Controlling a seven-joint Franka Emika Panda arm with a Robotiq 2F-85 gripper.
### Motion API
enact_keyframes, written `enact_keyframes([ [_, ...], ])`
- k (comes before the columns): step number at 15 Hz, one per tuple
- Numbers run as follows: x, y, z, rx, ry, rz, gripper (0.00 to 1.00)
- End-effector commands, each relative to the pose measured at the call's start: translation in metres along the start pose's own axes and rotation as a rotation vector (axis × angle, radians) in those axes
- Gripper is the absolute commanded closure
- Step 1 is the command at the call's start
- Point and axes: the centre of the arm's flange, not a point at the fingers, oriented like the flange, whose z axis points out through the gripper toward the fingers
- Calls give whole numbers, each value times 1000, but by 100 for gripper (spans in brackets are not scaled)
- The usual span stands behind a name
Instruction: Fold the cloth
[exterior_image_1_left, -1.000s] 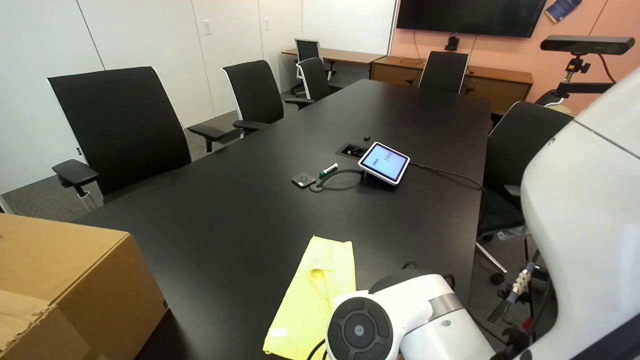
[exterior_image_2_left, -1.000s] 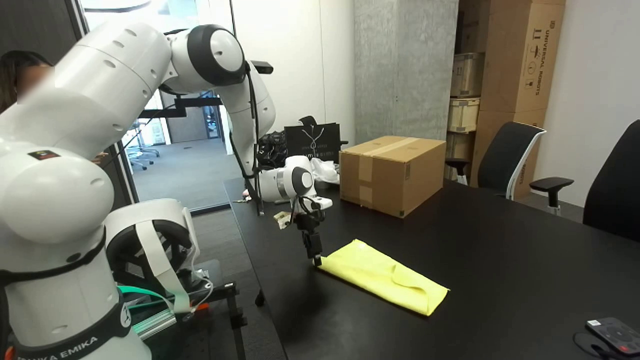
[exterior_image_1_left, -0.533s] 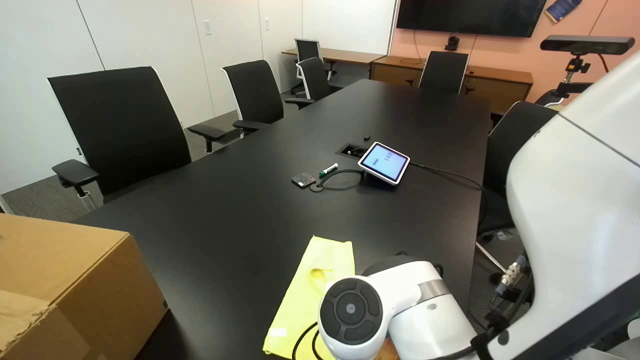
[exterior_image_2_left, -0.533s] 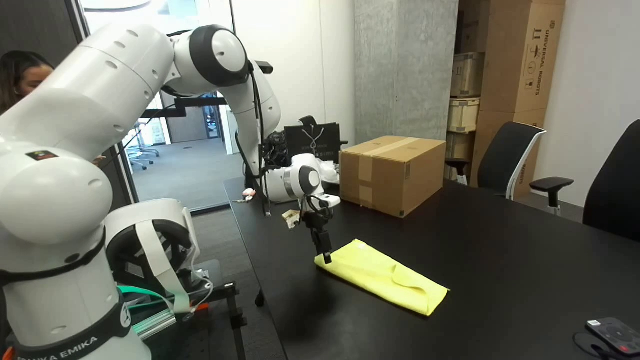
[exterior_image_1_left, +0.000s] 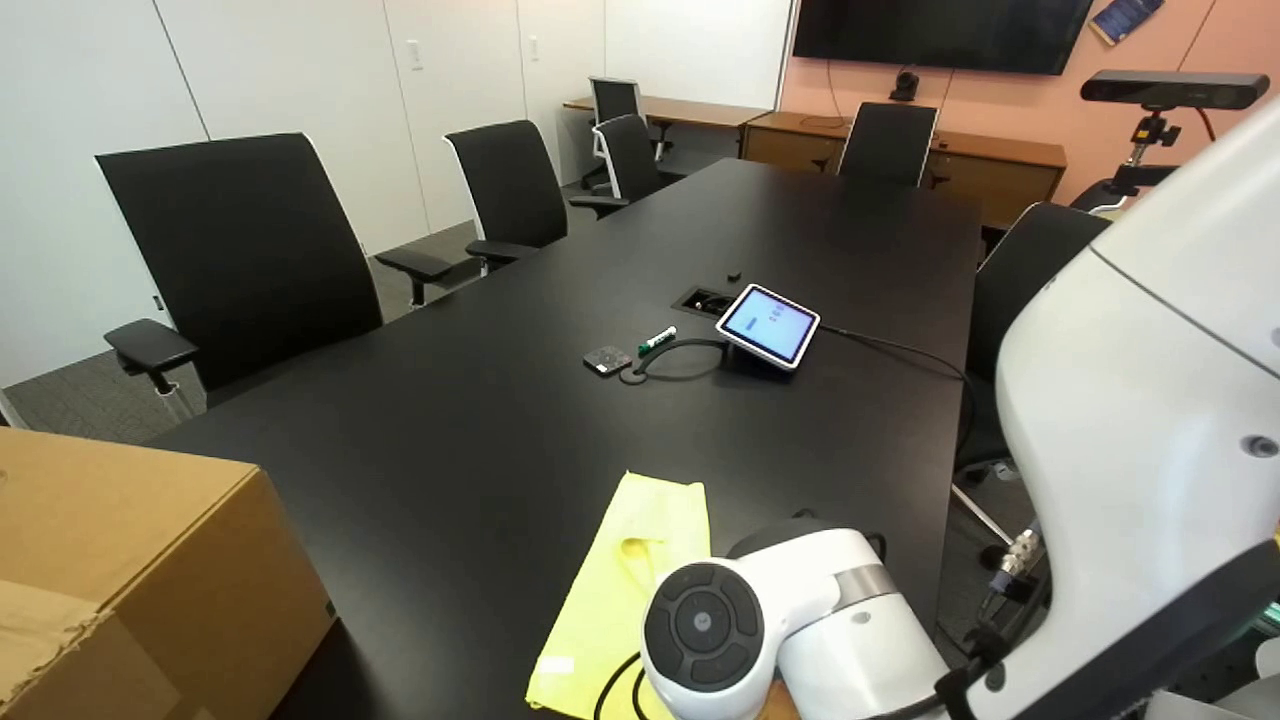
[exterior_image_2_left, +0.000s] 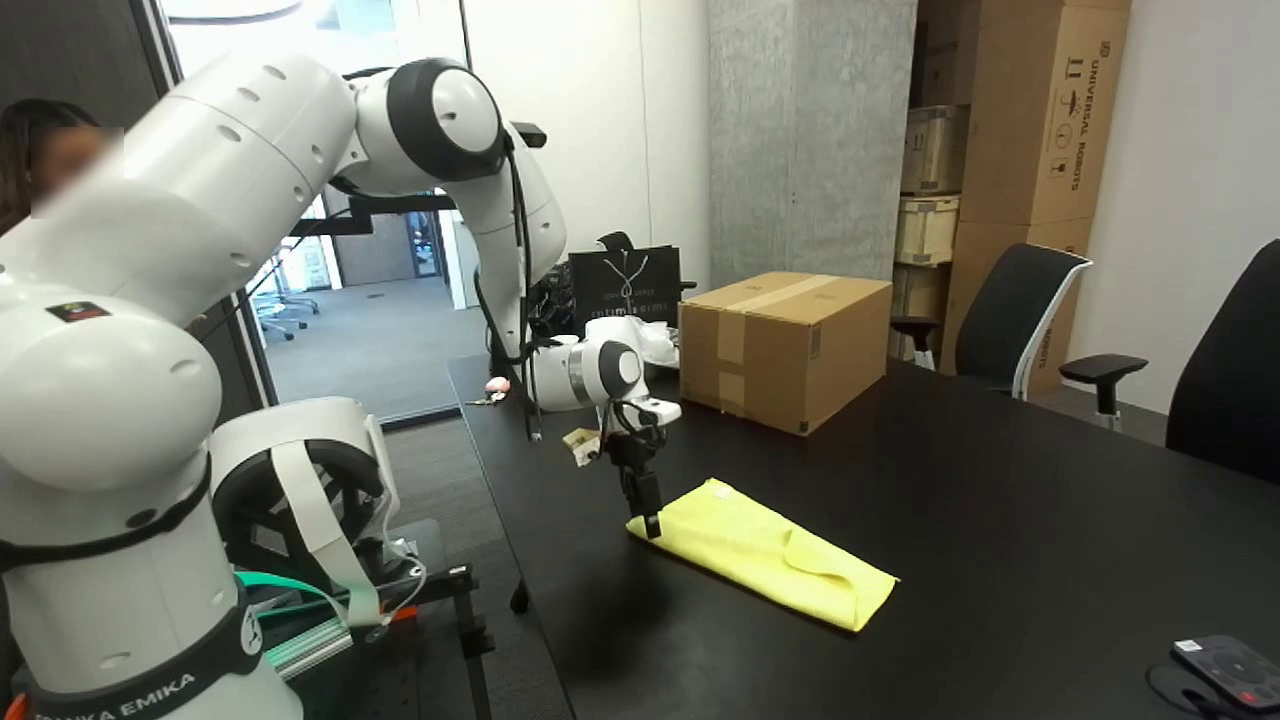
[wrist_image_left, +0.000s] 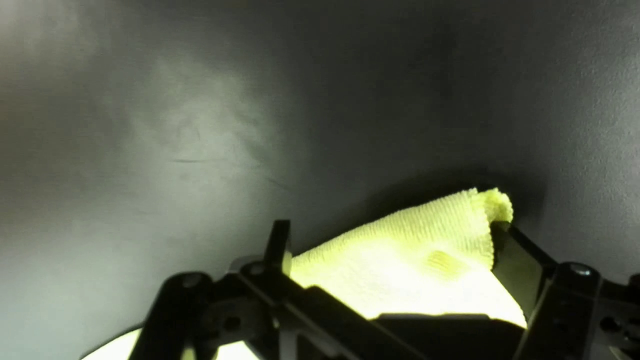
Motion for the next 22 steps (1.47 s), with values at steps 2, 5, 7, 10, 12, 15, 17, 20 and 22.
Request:
enact_keyframes([
  [2, -10, -10, 6, 16, -22, -42, 0],
  [5, -11, -9, 5, 11, -19, -47, 0],
  [7, -9, -8, 4, 8, -16, -46, 0],
  [10, -6, -5, 3, 2, -7, -42, 0],
  [12, -4, -4, 3, -1, -4, -39, 0],
  [15, -1, -1, 2, -6, -1, -37, 0],
  [17, -1, 0, 2, -7, -3, -37, 0],
  [20, -1, -1, 2, -7, -7, -40, 0],
  [22, -1, -1, 1, -9, -6, -45, 11],
])
